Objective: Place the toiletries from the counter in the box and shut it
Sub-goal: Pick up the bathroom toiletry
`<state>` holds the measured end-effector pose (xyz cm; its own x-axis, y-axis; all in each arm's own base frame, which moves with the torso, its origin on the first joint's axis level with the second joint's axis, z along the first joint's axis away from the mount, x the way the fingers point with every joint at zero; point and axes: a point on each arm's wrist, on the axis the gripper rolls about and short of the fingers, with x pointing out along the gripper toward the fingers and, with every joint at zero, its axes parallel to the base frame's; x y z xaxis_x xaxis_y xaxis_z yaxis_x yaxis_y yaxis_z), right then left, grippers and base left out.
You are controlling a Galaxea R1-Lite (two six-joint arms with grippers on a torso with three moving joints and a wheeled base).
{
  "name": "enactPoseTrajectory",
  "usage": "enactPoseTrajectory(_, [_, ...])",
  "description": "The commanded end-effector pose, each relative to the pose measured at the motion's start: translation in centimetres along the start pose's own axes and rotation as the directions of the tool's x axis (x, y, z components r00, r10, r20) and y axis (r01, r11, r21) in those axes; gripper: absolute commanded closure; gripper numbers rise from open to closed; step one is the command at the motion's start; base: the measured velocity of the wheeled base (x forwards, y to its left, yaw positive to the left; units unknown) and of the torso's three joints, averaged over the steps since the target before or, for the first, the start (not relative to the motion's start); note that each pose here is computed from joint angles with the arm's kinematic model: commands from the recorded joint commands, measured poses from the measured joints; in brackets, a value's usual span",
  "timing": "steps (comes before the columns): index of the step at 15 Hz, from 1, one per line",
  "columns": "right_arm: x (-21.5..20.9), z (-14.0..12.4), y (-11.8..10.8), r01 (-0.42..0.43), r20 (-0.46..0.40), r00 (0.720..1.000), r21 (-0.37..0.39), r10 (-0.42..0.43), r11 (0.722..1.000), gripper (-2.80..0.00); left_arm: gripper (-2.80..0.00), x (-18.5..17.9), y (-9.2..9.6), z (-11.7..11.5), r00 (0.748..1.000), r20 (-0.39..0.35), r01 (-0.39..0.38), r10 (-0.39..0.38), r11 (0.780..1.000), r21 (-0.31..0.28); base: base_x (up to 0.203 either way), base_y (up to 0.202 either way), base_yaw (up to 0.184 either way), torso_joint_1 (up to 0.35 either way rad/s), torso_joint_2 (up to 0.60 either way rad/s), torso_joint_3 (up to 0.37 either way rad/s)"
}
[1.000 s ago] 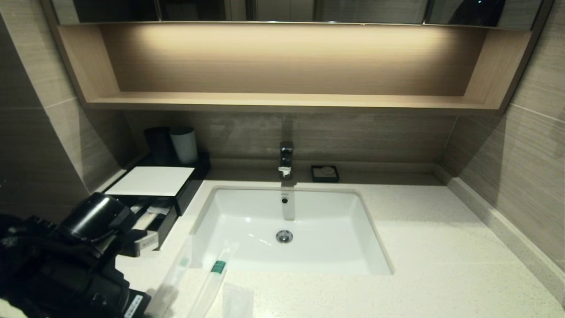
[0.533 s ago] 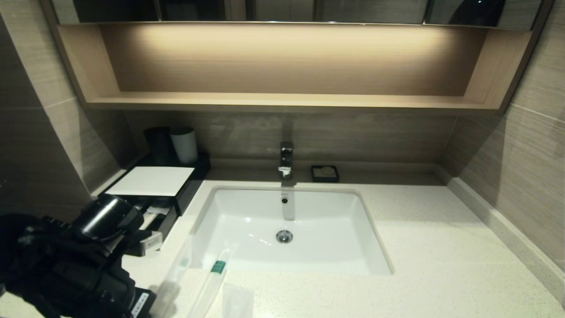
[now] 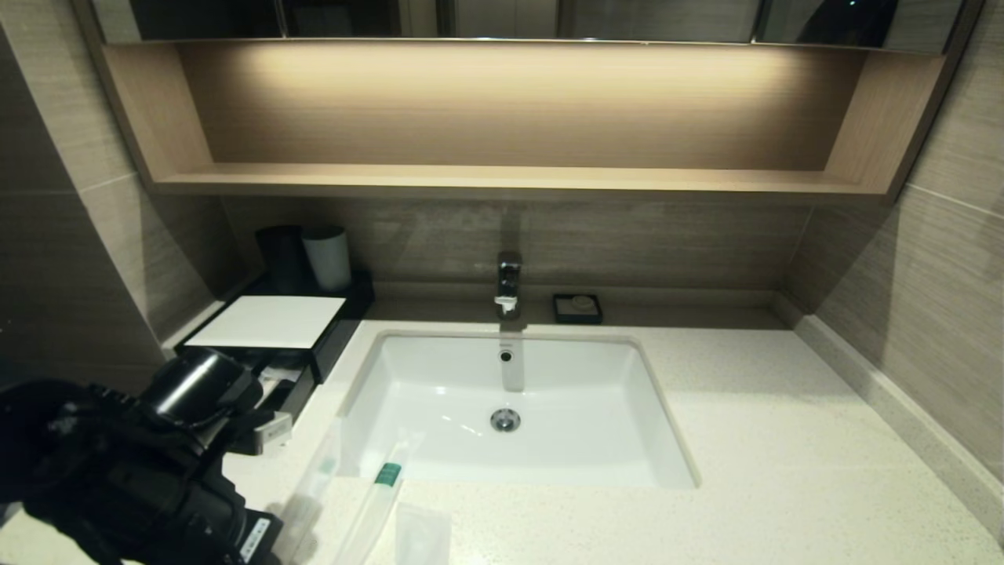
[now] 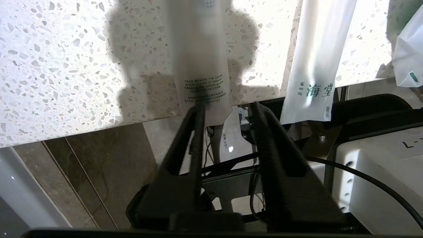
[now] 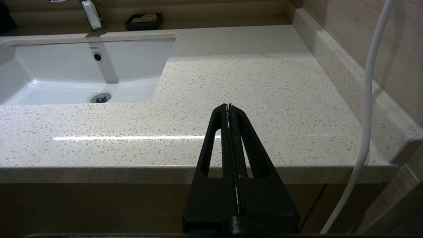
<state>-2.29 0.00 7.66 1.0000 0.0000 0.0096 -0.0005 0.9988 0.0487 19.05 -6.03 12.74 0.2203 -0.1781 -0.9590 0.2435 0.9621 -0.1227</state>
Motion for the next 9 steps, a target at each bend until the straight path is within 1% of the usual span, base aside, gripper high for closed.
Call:
enactPoseTrajectory(1, [0.0,0.0,0.0,0.0,0.0,1.0,0.0,0.0,1.0,0.0,-2.8,0.2,0.0,0.1,1.0,-0.011,0.001,-0.001,1.0,-0.004,0.0,0.0,0.0,0.0,0.0,0.0])
enactPoseTrajectory(5, [0.0,0.0,0.0,0.0,-0.002,1.0,0.0,0.0,1.0,0.0,-2.8,0.8,0.1,0.5,0.999,-0.034,-0.004,0.003,1.0,-0.017,0.0,0.0,0.0,0.0,0.0,0.0])
enactPoseTrajectory(9, [0.0,0.0,0.0,0.0,-0.002,1.0,0.0,0.0,1.0,0.0,-2.8,1.4,0.2,0.7,1.0,-0.027,-0.016,0.015,1.0,-0.016,0.0,0.0,0.0,0.0,0.0,0.0])
